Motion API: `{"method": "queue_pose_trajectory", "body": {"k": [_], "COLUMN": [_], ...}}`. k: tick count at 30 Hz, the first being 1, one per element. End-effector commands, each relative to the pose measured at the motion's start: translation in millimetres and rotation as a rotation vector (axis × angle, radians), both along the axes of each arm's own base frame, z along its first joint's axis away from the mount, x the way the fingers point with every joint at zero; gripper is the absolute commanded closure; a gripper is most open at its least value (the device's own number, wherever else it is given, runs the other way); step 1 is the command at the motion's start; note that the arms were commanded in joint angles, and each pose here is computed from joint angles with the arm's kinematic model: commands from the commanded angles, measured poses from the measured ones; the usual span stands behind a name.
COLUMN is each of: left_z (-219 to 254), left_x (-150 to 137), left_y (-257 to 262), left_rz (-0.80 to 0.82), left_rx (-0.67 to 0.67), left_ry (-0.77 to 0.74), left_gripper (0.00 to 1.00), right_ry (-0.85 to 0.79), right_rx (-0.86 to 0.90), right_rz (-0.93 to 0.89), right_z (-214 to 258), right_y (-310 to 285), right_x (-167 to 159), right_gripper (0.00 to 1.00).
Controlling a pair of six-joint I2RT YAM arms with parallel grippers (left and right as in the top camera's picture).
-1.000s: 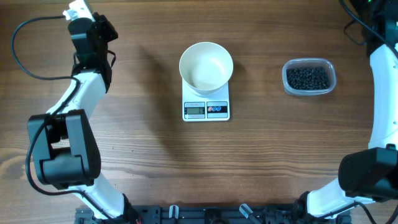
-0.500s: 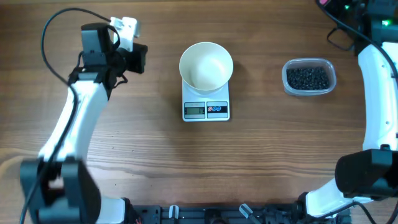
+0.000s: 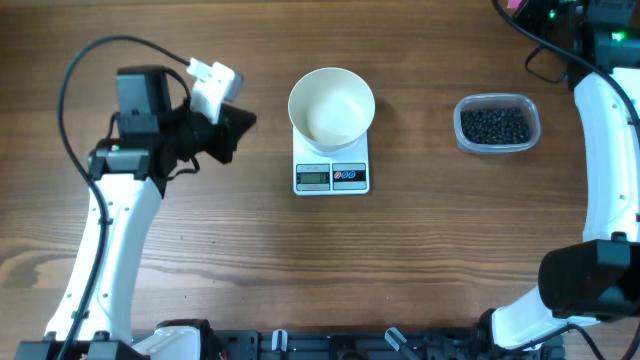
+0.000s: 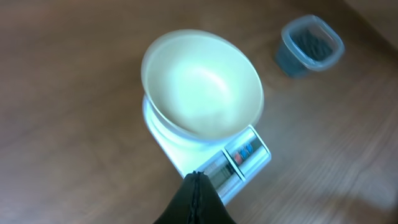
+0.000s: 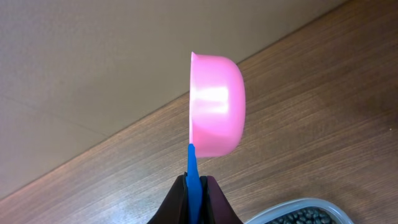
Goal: Scoop item into bowl and weigh 150g on scale
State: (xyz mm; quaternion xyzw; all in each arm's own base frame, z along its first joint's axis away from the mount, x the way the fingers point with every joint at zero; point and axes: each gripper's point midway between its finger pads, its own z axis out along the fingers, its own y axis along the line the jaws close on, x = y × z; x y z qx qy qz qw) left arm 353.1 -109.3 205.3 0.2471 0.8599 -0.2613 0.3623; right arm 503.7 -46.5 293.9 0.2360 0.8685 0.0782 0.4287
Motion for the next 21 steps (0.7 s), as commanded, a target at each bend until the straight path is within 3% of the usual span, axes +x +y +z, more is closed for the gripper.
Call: {"method": "queue_pose_trajectory", "body": {"k": [1,8,17,21], "left_z": [-32.2,-57.6,-87.0,-97.3], "left_x": [-21.4,-36.7,-40.9,-43.3], "left_y": [-9.5,-12.5,-20.0,-9.5], "left_rz": [-0.07,-0.079,-0.111,-0.131], "left_rx": [-0.041,-0.047,0.263,0.333], "left_ry": [0.064,0.119,0.082,0.068], "left_gripper": [0.96,0.96,0.96,0.96], "right_ry": [-0.009,0.007,0.025,0.024], "right_rx": [-0.003,0.011,0.019,0.029], "right_rz": [0.031,0.044,0.047,0.06], "right_z": [4.0,0.9,-2.7,-2.5], "right_y": [3.1,6.5,7.8,10.6], "right_x": [2.5,0.2,-2.7,-2.5], "right_gripper": [0.96,0.96,0.96,0.96]}}
